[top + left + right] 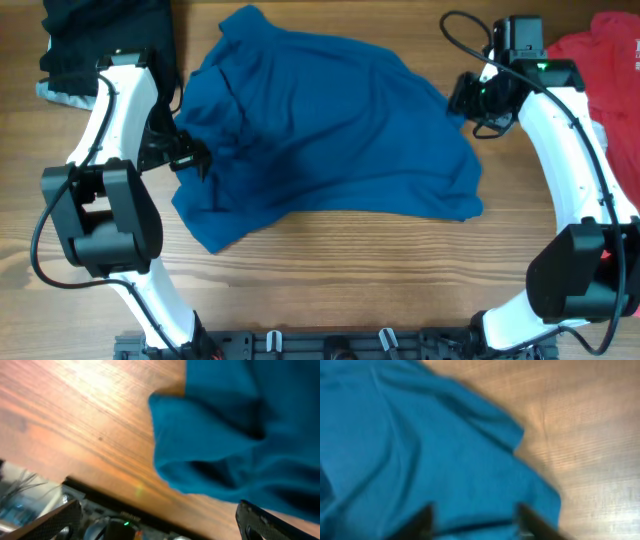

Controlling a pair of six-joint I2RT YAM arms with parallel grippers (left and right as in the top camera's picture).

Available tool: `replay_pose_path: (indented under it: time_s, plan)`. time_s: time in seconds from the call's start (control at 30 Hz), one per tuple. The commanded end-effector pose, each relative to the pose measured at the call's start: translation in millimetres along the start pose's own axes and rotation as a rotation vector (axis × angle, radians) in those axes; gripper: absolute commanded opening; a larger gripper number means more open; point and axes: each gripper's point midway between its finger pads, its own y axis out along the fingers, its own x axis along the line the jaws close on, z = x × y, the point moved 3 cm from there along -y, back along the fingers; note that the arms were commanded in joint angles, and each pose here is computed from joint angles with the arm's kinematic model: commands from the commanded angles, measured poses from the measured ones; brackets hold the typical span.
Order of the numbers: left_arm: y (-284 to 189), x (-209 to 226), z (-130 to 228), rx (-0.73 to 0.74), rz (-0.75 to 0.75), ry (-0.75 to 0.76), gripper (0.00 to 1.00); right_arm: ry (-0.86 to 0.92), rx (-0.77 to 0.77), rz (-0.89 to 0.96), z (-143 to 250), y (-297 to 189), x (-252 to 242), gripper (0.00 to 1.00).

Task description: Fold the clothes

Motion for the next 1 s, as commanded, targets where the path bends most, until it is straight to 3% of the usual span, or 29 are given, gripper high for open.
replay_pose_path:
  time_s: [0.0, 0.27, 0.63, 0.97]
  plan:
    - [-8.3, -12.4, 3.6, -0.020, 0.092, -0.012, 0.93, 0.022, -0.023, 0.037, -18.8, 17.9, -25.2, 0.06]
    - [-12.2, -42.9, -5.5, -0.122, 0.127, 0.050, 1.00, -0.010, 0.160, -0.050, -1.9, 119.3, -47.2, 0.04]
    - [-13.3, -52.3, -5.2, -0.144, 0.131, 0.072, 1.00, -0.007, 0.116, -0.188, -13.1, 121.2, -27.1, 0.04]
    - [-13.5, -53.0, -6.3, -0.150, 0.133, 0.073, 1.00, 0.013, 0.239, -0.196, 18.0, 155.7, -29.0, 0.04]
